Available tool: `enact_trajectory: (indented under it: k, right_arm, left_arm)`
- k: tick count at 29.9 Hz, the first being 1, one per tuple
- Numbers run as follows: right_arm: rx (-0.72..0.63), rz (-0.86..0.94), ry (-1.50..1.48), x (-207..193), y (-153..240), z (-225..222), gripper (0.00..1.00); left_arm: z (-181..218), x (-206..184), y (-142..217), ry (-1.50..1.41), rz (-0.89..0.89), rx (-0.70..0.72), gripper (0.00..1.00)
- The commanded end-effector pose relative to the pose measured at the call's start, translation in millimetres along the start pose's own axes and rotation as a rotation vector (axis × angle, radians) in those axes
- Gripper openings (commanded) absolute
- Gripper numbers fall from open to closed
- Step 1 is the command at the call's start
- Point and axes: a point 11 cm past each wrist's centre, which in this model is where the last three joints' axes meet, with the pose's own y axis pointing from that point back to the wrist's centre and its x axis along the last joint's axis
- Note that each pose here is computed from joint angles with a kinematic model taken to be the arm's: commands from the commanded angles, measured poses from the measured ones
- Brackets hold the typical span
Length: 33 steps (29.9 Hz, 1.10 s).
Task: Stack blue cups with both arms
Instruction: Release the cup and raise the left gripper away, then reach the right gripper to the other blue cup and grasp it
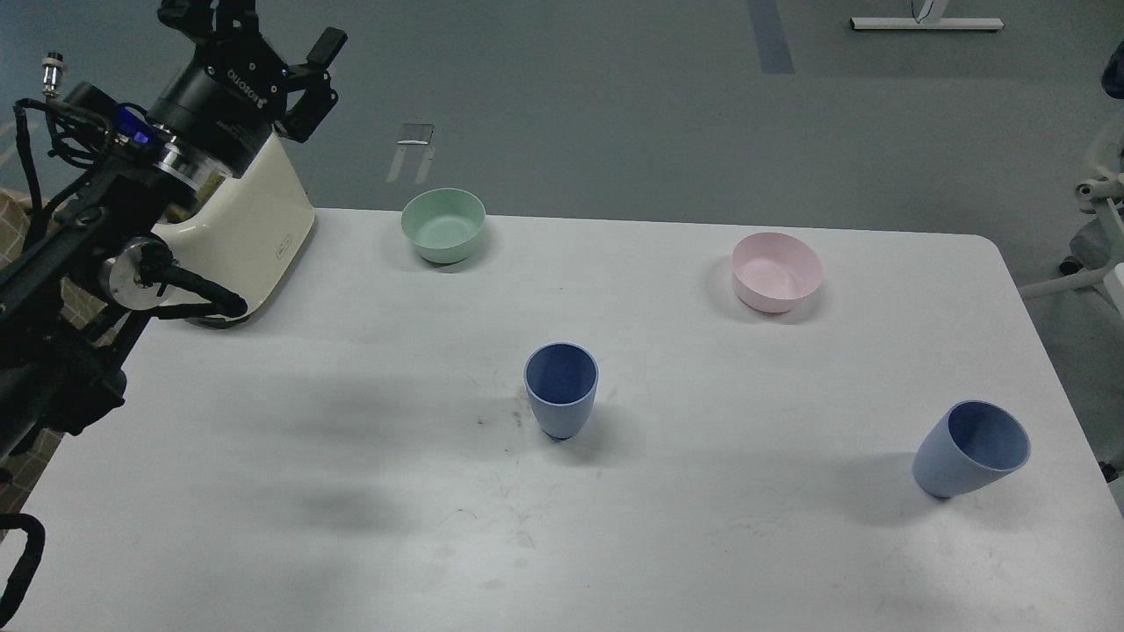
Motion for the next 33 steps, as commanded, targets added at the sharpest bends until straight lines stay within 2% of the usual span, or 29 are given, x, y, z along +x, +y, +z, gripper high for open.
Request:
enact_trajectory:
  k: [1, 13, 15, 17, 18, 25, 27, 29, 33]
  right_arm:
    - [-0.049, -0.150, 0.117, -45, 12, 7, 1.00]
    - [-0.176, -0.263, 0.234, -97, 27, 41, 1.00]
    - [-0.179, -0.312, 0.240, -118, 26, 44, 0.92]
    - [-0.179, -0.336, 0.247, -127, 25, 45, 0.90]
    - [-0.179, -0.355, 0.253, -134, 25, 46, 0.85]
    - [-0.179, -0.411, 0.279, -152, 24, 46, 0.62]
    - [-0.185, -0.423, 0.301, -156, 24, 47, 0.45]
    - [-0.184, -0.429, 0.300, -159, 24, 47, 0.36]
    - [-0.178, -0.429, 0.290, -162, 23, 46, 0.29]
  left_arm:
    - [-3, 7, 10, 0.004, 0.021, 0.013, 0.98]
    - [-10, 2, 9, 0.010, 0.014, 0.040, 0.98]
    - [-12, 1, 9, 0.011, 0.010, 0.045, 0.98]
    - [-13, 0, 9, 0.008, 0.008, 0.047, 0.98]
    - [-13, 0, 9, 0.007, 0.007, 0.049, 0.98]
    - [-18, 1, 13, 0.011, 0.013, 0.062, 0.98]
    - [-20, 1, 14, 0.013, 0.014, 0.064, 0.98]
    - [-20, 1, 14, 0.013, 0.014, 0.064, 0.98]
    - [-20, 0, 14, 0.014, 0.014, 0.065, 0.98]
